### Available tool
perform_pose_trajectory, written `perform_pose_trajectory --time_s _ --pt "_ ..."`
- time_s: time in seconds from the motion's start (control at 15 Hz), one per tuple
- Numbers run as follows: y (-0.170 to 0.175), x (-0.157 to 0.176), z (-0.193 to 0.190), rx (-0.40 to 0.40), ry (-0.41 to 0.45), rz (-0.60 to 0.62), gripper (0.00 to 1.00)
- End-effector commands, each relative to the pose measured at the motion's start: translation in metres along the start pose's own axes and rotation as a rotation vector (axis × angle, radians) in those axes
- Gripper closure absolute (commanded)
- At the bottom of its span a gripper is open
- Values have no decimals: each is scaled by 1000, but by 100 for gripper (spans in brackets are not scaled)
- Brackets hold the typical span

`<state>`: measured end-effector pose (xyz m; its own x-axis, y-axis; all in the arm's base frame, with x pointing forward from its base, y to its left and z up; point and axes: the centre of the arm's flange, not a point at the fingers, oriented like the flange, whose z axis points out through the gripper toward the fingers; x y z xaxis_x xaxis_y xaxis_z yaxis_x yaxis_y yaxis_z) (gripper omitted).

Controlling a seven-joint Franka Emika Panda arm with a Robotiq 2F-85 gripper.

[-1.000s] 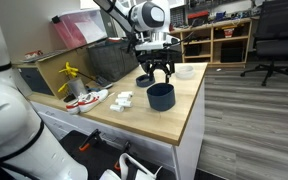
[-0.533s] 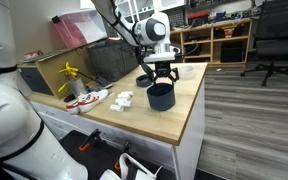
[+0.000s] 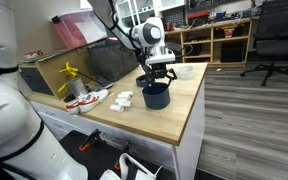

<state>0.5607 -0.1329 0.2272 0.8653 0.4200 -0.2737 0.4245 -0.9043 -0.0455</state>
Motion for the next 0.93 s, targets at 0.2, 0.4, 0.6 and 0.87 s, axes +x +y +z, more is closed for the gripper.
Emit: perform_pose_trajectory --time_s 0.2,0.4,0.6,0.87 --pt "-1 -26 -50 -28 53 -42 0" --pt "1 -34 -67 -20 55 -14 0" --pt "0 -36 -72 -2 31 4 0" --pt "-13 -37 -68 29 -15 -39 0"
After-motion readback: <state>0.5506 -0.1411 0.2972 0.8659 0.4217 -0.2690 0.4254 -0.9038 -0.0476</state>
